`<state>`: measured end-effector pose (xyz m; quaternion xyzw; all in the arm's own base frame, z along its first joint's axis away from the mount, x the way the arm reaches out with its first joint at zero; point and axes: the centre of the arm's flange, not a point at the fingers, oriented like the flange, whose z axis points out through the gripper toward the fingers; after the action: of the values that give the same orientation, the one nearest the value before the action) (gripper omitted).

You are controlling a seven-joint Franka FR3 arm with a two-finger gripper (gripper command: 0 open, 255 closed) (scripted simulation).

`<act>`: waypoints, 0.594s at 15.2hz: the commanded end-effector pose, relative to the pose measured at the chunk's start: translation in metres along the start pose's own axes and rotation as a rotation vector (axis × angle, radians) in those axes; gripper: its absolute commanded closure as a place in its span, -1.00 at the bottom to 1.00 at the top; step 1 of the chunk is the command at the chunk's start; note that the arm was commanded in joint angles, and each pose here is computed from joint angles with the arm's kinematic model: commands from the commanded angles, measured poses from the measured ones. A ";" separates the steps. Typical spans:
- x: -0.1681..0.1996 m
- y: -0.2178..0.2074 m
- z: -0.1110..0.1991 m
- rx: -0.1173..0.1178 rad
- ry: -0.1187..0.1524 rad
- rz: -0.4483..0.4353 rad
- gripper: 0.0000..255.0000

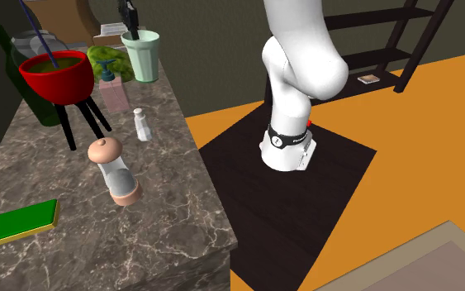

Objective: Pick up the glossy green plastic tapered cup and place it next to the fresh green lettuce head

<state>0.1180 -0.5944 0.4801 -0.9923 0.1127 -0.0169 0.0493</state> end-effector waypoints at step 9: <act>-0.001 0.005 0.052 -0.001 0.000 0.000 1.00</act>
<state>0.1181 -0.5935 0.4337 -0.9923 0.1128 -0.0169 0.0492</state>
